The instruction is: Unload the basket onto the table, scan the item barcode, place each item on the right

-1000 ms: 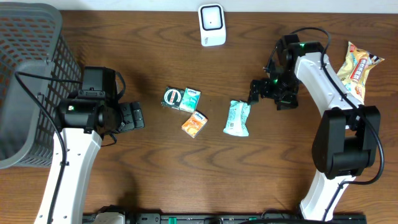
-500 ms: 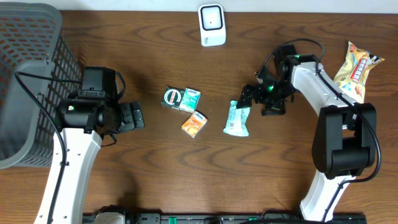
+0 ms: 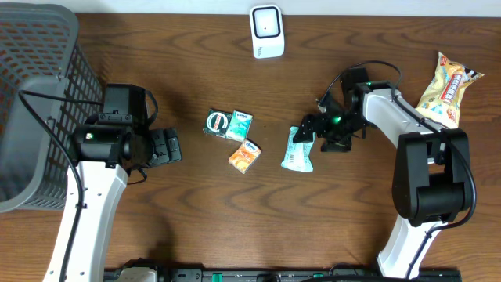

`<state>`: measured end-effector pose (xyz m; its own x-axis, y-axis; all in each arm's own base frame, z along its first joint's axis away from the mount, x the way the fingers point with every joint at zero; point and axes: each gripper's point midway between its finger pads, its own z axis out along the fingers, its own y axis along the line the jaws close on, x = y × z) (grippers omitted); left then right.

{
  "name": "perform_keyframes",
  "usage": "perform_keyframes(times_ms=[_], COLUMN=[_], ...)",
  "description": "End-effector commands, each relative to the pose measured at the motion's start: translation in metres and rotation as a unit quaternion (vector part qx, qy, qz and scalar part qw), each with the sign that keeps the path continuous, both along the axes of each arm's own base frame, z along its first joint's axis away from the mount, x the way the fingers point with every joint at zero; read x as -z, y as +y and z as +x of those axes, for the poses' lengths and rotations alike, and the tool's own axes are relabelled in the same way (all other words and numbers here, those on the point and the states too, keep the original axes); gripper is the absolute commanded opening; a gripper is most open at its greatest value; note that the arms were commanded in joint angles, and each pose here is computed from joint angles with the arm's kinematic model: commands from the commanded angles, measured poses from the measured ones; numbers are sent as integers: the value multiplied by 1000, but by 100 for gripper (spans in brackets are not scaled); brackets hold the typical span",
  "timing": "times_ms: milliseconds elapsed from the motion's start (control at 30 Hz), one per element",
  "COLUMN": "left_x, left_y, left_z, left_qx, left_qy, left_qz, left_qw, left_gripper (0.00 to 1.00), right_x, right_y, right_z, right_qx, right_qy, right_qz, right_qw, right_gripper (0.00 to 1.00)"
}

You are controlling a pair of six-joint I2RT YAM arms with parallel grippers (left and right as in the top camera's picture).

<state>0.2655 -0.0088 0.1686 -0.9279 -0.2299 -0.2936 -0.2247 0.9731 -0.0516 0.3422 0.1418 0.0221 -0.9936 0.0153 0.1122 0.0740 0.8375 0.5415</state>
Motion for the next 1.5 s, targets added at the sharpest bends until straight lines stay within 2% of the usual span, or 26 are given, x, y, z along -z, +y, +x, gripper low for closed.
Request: perform_keyframes(times_ms=[0, 133, 267, 367, 500, 600, 667, 733, 800, 833, 1067, 1233, 1467], left_x=[3, 3, 3, 3, 3, 3, 3, 3, 3, 3, 3, 3, 3], left_y=[0, 0, 0, 0, 0, 0, 0, 0, 0, 0, 0, 0, 0], left_z=[-1, -1, -1, -1, -1, -1, -1, -1, -1, -1, -1, -1, -1], left_qx=[-5, -5, -5, -5, -5, -5, -5, -5, -5, -5, -5, -5, -5], left_qy=[5, 5, 5, 5, 5, 5, 5, 5, 5, 5, 5, 5, 5], left_qz=[1, 1, 1, 1, 1, 1, 1, 1, 1, 1, 1, 1, 1], left_qw=[1000, 1000, 1000, 1000, 1000, 1000, 1000, 1000, 1000, 1000, 1000, 1000, 1000], left_gripper=[98, 98, 98, 97, 98, 98, 98, 98, 98, 97, 98, 98, 98], right_x=[-2, 11, 23, 32, 44, 51, 51, 51, 52, 52, 41, 3, -50], right_y=[6, 4, 7, 12, 13, 8, 10, 12, 12, 13, 22, 33, 28], right_z=[-2, -2, -6, -10, -17, -21, -23, -23, -24, -24, -21, -9, 3], right_qx=[17, 34, 39, 53, 52, 55, 51, 47, 45, 44, 47, 41, 49], right_qy=[4, 2, -5, 0, -1, 2, 2, 1, -1, -1, 6, -11, -65], right_qz=[9, -4, -2, -1, -24, -52, -53, -53, -60, -60, -11, 98, 154], right_qw=[1000, 999, 999, 999, 998, 997, 997, 997, 997, 997, 999, 994, 985], right_gripper=[78, 65, 64, 58, 55, 42, 39, 29, 8, 1, 1, 1, 1])
